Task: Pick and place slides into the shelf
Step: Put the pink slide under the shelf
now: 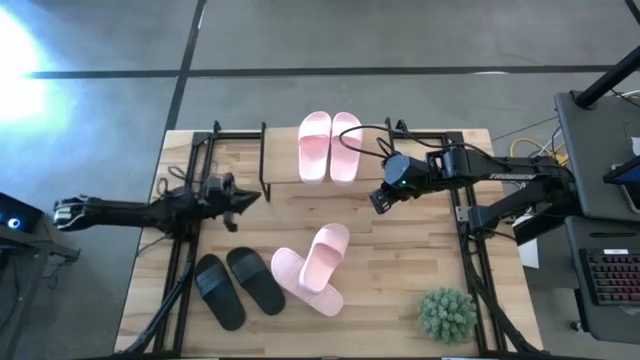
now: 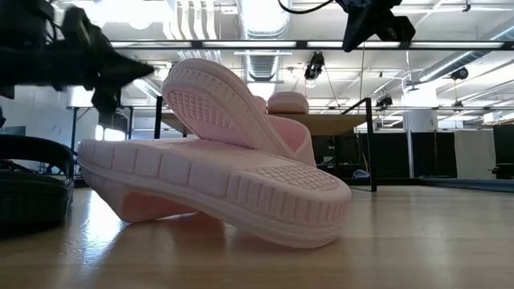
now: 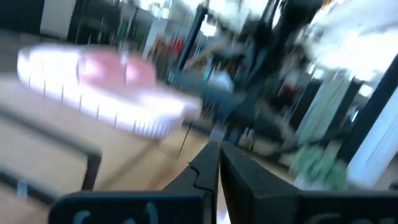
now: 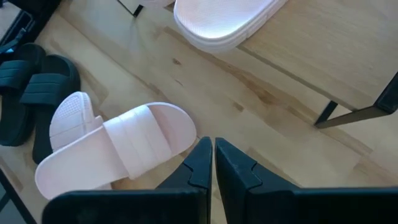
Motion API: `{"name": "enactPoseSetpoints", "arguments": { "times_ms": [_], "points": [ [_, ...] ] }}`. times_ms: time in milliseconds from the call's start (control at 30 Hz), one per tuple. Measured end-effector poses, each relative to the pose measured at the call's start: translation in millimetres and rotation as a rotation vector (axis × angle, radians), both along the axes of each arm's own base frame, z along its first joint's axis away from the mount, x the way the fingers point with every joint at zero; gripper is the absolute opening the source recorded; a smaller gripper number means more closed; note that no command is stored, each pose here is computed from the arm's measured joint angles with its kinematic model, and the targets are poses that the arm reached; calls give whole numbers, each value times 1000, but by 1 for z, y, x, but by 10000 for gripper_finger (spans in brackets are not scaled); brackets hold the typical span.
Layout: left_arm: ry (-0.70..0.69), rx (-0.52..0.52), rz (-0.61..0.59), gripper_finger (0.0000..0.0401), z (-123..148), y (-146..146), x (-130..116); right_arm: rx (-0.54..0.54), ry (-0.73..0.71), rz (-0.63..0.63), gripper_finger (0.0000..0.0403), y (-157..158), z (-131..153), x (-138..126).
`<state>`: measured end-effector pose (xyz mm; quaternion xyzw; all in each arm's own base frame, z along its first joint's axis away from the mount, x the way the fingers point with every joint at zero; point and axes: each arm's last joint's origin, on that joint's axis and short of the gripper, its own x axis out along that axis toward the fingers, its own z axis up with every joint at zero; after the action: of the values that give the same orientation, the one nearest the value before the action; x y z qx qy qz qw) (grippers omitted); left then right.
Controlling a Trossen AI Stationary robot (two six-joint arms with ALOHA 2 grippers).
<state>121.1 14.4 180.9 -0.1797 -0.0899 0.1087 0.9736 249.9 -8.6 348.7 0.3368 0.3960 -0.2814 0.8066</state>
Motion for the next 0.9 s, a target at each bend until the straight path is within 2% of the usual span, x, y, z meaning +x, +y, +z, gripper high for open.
{"name": "enactPoseSetpoints", "arguments": {
  "times_ms": [233,433,567,900],
  "points": [
    [-243,19,0,0,22,-2,-21,0,0,-1,13,0,0,0],
    [-389,30,0,0,33,-3,-36,5,-2,-7,13,0,0,0],
    [-454,36,-2,0,38,-3,-39,16,-5,-23,13,0,0,0],
    [-454,35,1,0,38,-3,-39,21,-6,-26,13,0,0,0]
  ]
}}
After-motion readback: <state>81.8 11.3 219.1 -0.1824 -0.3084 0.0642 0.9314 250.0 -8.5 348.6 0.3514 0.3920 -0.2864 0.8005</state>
